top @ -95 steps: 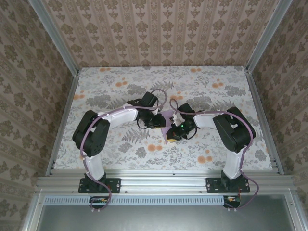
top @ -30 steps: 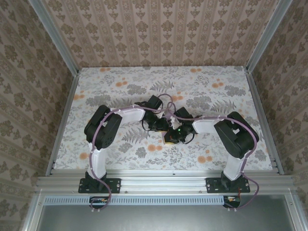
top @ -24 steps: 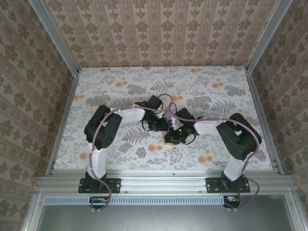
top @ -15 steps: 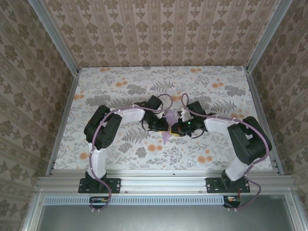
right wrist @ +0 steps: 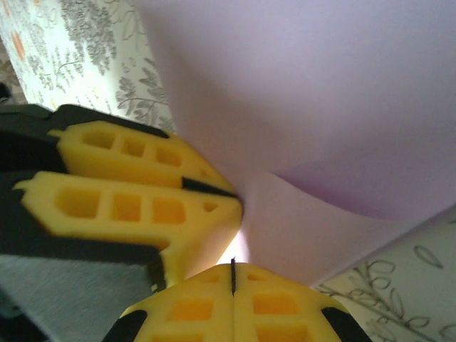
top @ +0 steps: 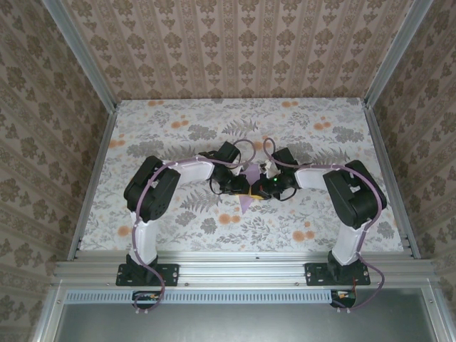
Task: Fold a paper plane with a square sheet of paper (pick it up from the middle)
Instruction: Third fold the triangle at the center of the table.
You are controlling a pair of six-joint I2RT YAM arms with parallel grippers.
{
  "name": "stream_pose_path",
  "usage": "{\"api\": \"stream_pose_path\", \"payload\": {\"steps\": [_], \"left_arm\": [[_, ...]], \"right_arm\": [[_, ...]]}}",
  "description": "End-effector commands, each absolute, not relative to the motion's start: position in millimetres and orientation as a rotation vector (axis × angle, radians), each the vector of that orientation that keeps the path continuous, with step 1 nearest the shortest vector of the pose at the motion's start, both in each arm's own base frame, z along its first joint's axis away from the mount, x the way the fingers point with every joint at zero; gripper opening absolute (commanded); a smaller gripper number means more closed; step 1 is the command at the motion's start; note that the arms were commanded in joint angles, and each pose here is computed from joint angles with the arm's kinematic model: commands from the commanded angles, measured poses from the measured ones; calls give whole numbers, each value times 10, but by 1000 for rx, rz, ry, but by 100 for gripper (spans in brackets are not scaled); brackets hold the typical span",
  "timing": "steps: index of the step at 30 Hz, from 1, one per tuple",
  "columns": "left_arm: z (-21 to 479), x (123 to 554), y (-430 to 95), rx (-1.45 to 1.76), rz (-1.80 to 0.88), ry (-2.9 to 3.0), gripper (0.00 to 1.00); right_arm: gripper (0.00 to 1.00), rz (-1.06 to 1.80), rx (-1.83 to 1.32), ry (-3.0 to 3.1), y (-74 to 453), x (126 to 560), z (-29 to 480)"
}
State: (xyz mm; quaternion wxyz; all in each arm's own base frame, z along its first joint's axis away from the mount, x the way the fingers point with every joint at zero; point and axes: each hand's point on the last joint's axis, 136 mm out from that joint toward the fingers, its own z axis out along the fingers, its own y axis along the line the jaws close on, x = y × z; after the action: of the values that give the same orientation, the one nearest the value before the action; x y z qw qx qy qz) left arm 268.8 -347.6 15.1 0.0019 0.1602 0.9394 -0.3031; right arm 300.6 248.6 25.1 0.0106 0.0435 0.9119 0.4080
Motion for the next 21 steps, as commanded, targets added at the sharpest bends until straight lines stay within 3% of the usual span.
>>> {"api": "stream_pose_path", "payload": {"steps": [1, 10, 21], "left_arm": [[-605, 2388, -2877, 474, -525, 3180, 17], [-633, 2365, -2827, 494, -487, 3186, 17], [-704, 2324, -2705, 528, -386, 3205, 17]], "right_arm": [[8, 1196, 116, 2862, 2453, 3089, 172], [8, 1033, 141, 2928, 2216, 3130, -74], [8, 1025, 196, 2872, 2057, 3333, 39]]}}
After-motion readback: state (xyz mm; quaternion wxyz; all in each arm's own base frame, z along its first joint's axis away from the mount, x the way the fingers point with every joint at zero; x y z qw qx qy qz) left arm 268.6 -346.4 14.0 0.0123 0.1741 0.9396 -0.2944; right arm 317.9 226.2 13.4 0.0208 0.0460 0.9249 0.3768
